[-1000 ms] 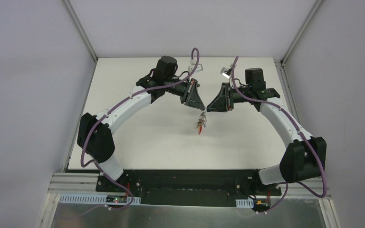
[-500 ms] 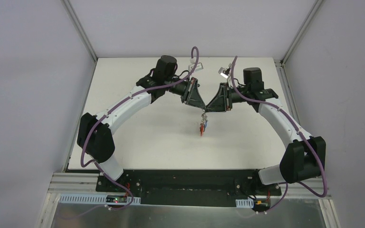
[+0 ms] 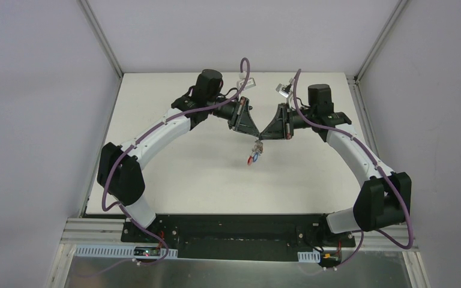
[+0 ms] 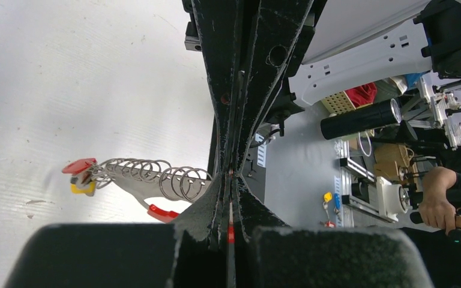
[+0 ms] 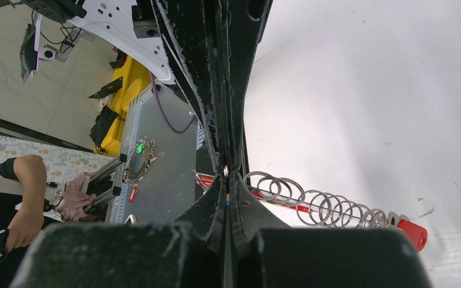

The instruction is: Put the keys on the keyring

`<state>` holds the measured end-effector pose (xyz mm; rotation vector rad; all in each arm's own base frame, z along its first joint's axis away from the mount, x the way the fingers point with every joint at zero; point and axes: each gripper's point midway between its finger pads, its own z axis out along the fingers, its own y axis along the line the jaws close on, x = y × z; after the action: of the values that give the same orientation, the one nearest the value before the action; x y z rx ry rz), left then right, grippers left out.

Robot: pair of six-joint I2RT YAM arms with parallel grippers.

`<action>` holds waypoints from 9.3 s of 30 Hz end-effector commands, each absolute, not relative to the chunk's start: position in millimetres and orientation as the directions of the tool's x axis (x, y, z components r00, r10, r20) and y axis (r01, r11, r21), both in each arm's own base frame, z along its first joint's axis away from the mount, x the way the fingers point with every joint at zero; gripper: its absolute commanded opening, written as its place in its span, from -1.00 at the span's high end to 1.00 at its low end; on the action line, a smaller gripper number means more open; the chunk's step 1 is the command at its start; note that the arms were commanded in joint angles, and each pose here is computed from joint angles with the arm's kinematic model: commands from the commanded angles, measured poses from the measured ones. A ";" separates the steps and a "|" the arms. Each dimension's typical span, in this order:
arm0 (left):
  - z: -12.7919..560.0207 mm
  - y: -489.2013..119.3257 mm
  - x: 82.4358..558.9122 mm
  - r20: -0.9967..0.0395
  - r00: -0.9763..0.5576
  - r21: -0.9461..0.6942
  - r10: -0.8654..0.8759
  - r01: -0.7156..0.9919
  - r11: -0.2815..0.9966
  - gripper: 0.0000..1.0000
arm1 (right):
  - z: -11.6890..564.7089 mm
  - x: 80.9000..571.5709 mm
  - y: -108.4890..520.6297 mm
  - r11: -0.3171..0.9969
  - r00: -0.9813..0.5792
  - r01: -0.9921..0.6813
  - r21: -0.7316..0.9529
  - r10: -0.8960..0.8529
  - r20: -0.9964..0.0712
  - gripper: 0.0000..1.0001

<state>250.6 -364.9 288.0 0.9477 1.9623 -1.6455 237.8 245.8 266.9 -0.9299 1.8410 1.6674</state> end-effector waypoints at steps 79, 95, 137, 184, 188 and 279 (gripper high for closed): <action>327.5 -385.1 268.1 -0.657 -0.753 -0.750 0.037 0.648 -0.133 1.00 | 301.9 256.6 217.6 0.168 -0.604 -0.794 0.584 -0.112 -0.789 0.32; 322.3 -382.3 269.0 -0.650 -0.760 -0.756 0.022 0.644 -0.117 1.00 | 301.1 258.9 208.1 0.157 -0.627 -0.775 0.612 -0.070 -0.776 0.58; 277.9 -366.1 270.0 -0.774 -0.591 -0.589 0.228 0.804 0.086 0.54 | 278.6 244.2 229.9 0.185 -0.592 -0.806 0.562 -0.223 -0.775 1.00; 276.0 -367.7 245.2 -0.670 -0.610 -0.620 0.422 0.773 0.133 1.00 | 277.4 228.6 230.6 0.054 -0.615 -0.786 0.616 -0.166 -0.771 0.97; 283.4 -373.1 244.6 -0.682 -0.618 -0.634 0.390 0.766 0.104 1.00 | 279.7 232.4 230.7 0.070 -0.620 -0.784 0.617 -0.155 -0.769 1.00; 277.2 -348.1 213.4 -0.551 -0.584 -0.638 0.597 0.755 0.151 1.00 | 291.6 248.7 213.0 0.080 -0.626 -0.780 0.621 -0.074 -0.776 -0.13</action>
<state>241.8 -366.9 286.0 1.1728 2.1989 -1.4651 267.6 209.3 285.3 -0.7348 1.8569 1.5828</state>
